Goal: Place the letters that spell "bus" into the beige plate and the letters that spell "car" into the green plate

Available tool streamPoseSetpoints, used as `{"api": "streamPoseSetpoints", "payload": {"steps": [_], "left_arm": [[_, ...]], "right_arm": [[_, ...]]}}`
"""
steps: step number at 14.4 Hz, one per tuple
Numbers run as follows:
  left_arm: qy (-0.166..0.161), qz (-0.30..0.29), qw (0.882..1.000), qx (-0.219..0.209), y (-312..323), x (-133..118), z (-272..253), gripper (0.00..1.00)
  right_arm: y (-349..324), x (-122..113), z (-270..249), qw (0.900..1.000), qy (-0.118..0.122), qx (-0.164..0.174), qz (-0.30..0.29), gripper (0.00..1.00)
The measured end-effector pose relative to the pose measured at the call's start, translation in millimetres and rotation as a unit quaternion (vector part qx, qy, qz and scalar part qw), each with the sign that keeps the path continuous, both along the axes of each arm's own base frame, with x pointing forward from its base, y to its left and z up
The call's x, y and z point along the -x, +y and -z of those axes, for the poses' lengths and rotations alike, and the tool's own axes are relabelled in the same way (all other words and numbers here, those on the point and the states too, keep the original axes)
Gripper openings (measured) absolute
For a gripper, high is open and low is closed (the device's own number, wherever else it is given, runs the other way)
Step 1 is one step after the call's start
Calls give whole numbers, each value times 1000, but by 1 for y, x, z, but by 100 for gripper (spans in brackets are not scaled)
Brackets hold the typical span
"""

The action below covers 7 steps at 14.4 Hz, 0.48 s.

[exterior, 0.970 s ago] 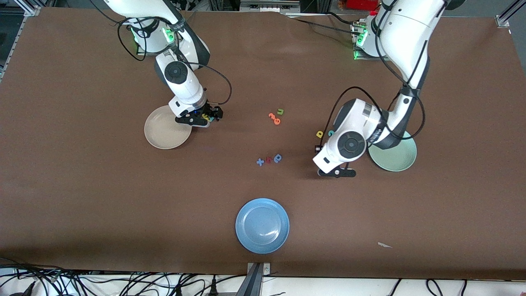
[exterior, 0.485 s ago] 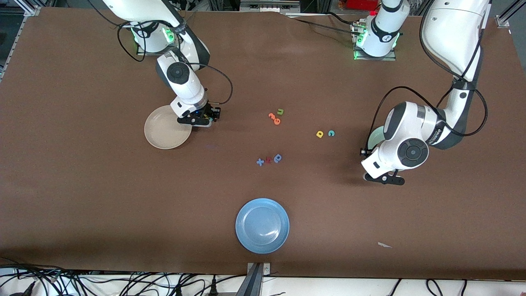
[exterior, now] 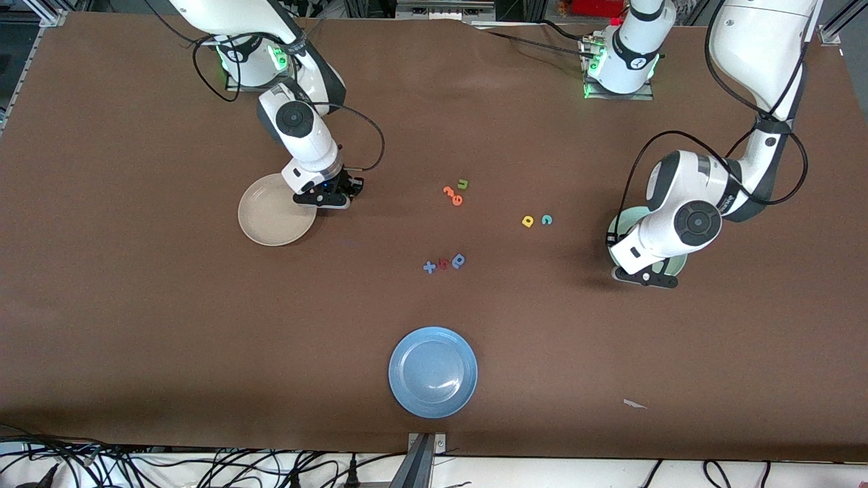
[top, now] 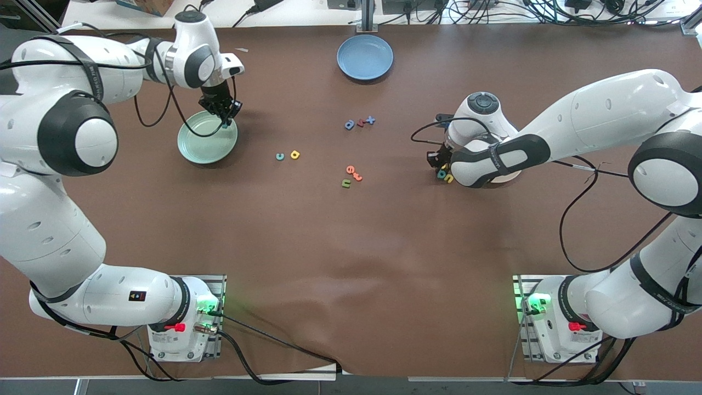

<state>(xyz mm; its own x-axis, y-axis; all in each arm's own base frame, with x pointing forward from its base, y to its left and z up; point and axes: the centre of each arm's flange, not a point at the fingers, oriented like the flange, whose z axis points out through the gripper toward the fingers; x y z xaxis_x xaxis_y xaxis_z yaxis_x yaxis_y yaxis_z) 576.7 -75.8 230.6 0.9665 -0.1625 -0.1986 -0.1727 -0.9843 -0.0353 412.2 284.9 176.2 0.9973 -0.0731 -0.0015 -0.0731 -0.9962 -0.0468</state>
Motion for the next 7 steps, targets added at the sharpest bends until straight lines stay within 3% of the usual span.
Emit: {"api": "streamPoseSetpoints", "payload": {"steps": [3, 7], "left_arm": [[-19, 7, 1000, 10, 37, 23, 6, 11], [-18, 20, 1000, 1, 69, 49, 23, 11]], "right_arm": [[1, -4, -14, 1000, -4, 2, -5, 26], [1, -15, -60, 999, 6, 28, -26, 26]]}}
